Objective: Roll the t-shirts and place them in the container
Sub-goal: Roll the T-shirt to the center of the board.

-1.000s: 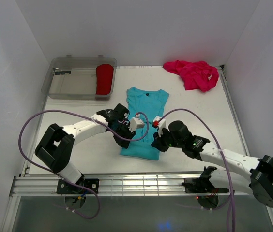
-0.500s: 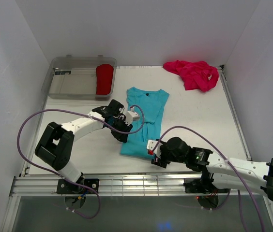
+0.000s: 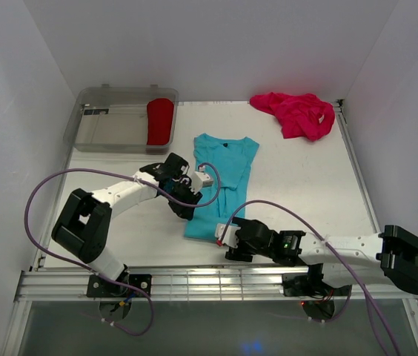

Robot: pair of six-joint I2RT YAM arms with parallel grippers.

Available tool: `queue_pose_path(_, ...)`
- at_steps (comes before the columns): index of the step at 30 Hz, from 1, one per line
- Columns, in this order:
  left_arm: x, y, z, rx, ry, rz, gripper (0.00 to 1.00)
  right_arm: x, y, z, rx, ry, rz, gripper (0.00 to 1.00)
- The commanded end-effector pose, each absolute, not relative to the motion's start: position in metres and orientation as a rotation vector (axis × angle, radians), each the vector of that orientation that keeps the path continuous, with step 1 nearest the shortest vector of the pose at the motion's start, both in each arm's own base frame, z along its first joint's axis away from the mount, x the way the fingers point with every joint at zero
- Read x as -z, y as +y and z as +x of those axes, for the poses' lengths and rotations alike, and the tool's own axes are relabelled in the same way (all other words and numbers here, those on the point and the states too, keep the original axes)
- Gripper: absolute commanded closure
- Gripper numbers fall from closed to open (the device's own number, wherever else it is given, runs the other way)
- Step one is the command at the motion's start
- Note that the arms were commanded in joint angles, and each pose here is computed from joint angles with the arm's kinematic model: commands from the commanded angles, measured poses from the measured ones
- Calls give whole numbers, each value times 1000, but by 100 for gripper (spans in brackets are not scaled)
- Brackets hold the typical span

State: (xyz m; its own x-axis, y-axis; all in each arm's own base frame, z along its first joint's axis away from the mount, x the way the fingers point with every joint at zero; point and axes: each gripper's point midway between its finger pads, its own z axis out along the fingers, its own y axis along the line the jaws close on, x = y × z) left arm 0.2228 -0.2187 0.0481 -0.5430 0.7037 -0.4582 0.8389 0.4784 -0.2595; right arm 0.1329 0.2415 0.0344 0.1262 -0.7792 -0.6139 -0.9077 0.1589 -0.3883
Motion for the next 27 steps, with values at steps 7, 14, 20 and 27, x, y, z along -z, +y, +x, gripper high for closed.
queue_pose_path(7,-66,-219,221,692,2376,1329,59,-45,256,153,-128,1676,-1552,25)
queue_pose_path(14,-83,-208,209,665,2311,1460,58,-52,267,149,-253,1670,-1559,66)
queue_pose_path(20,-76,-195,179,737,2147,1689,56,-69,279,147,-477,1672,-1540,73)
queue_pose_path(27,-95,-211,192,738,1781,1912,48,-76,275,163,-641,1745,-1486,76)
